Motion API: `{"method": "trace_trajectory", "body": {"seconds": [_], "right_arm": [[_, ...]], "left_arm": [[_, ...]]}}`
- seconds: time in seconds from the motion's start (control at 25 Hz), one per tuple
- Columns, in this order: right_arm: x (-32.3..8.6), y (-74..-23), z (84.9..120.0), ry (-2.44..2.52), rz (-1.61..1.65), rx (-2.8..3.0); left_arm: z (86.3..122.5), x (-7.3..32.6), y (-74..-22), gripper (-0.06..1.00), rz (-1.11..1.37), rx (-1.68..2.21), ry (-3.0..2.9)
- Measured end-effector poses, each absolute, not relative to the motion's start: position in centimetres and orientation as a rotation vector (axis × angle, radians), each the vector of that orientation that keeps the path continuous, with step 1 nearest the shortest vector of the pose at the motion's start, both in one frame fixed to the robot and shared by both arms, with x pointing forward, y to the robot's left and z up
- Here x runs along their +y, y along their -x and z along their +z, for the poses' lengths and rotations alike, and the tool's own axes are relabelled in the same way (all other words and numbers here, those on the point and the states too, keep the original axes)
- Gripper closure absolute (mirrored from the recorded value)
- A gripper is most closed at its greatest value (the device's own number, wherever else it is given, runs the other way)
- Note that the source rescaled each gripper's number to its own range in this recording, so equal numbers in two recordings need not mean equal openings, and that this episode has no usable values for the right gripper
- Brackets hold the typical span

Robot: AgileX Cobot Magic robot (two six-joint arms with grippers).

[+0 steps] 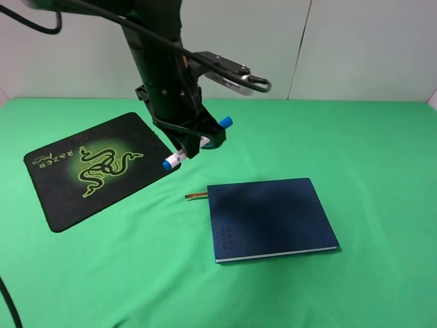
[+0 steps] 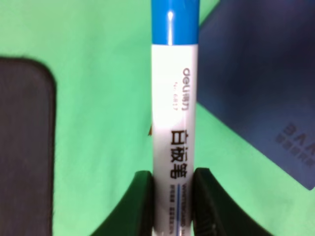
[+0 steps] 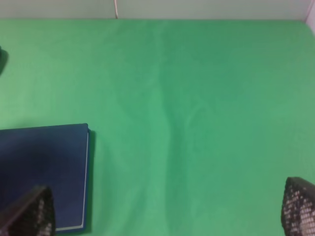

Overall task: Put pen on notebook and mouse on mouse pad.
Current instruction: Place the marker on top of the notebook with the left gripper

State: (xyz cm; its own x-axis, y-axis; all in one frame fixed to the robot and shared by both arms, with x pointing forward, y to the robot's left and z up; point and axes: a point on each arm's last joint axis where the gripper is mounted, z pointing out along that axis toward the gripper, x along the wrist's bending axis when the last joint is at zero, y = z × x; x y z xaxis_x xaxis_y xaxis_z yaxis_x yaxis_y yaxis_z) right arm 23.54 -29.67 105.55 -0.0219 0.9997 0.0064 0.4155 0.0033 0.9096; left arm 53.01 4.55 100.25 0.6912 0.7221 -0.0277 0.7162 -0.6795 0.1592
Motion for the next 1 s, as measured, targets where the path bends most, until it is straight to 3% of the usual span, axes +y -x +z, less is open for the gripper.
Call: {"method": "trace_trajectory", "body": {"seconds": [0.52,1.0], "right_arm": [[-29.7,-23.5,105.5,-1.508,0.993,1.535],[-29.7,-23.5,105.6,-1.508,0.995,1.536]], "left_arm": [[96.5,-3.1,-50.9,0.94,0.018,0.650,-2.969],[92.6,-5.9,-49.2,0.94,-0.038,0.516,-2.997]]}}
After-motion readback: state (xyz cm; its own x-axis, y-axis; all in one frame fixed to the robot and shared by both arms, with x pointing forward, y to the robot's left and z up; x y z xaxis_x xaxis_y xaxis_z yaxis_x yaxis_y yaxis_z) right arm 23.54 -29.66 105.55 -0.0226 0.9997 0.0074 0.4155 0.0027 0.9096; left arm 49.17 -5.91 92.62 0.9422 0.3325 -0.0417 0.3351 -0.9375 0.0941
